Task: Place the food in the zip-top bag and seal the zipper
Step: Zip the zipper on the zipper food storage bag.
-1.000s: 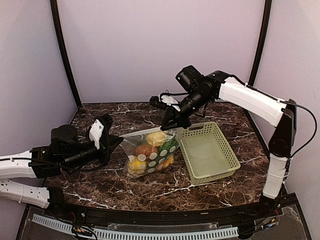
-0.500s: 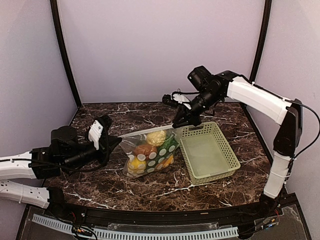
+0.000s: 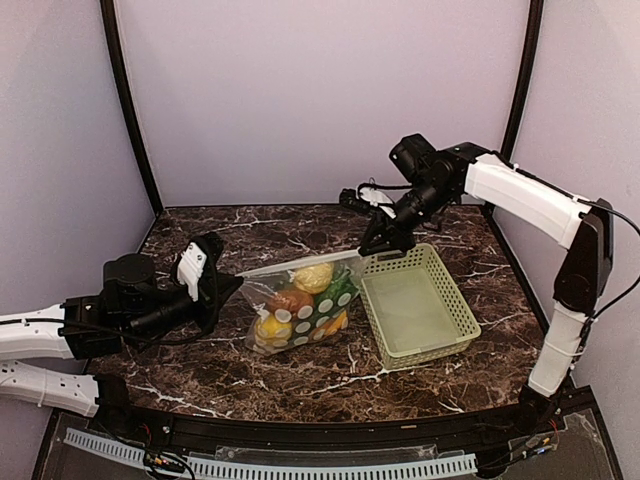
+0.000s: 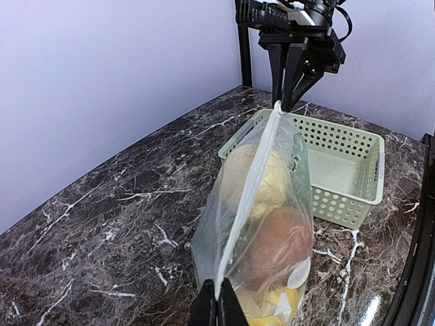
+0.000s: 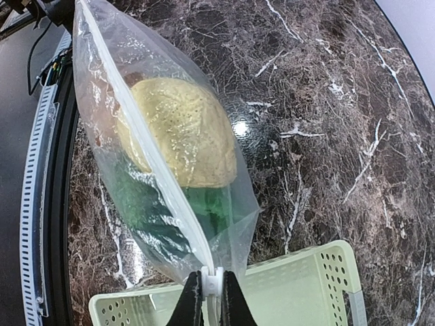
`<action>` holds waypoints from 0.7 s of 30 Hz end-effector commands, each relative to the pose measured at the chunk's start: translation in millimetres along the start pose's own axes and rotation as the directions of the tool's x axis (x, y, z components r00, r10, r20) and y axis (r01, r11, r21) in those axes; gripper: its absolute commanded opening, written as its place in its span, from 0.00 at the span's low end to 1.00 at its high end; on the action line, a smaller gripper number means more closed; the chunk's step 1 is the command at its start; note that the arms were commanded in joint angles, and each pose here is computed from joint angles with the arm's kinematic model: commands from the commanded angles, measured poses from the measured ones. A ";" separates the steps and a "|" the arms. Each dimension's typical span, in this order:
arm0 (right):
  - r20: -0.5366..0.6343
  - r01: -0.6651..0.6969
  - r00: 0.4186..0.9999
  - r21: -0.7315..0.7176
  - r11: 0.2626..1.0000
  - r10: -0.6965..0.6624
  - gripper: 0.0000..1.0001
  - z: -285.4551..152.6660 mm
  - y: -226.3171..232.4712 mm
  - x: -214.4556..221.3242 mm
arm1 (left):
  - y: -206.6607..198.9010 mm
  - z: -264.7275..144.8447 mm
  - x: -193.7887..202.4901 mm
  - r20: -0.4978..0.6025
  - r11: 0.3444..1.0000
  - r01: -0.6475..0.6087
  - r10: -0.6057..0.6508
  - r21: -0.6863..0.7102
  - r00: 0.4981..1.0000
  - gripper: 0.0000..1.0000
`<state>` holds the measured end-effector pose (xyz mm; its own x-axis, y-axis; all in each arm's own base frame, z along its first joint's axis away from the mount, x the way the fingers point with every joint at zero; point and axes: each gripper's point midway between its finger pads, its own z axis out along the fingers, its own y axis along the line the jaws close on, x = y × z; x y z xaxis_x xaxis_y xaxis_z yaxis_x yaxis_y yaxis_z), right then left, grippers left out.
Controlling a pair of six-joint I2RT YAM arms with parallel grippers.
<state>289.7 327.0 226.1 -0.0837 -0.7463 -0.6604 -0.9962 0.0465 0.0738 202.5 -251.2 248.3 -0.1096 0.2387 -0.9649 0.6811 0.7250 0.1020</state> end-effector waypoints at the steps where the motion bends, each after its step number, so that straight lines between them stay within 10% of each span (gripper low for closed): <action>1: -0.051 -0.050 0.997 0.069 0.996 0.053 0.00 -17.7 -12.7 22.2 | 11.5 -3.2 1.6 0.017 0.999 0.019 -0.018 -0.050 1.000 0.01; 21: 0.020 -0.032 0.999 0.070 0.997 0.031 0.00 -15.7 -33.2 -3.9 | 41.5 20.3 -21.5 0.060 0.976 0.116 -0.106 -0.184 0.992 0.01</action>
<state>296.5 317.2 229.6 -0.1091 -0.7411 -0.6625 -0.9940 0.0742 0.0806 218.0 -248.8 245.0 -0.1248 0.2166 -0.9682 0.6368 0.7658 0.0892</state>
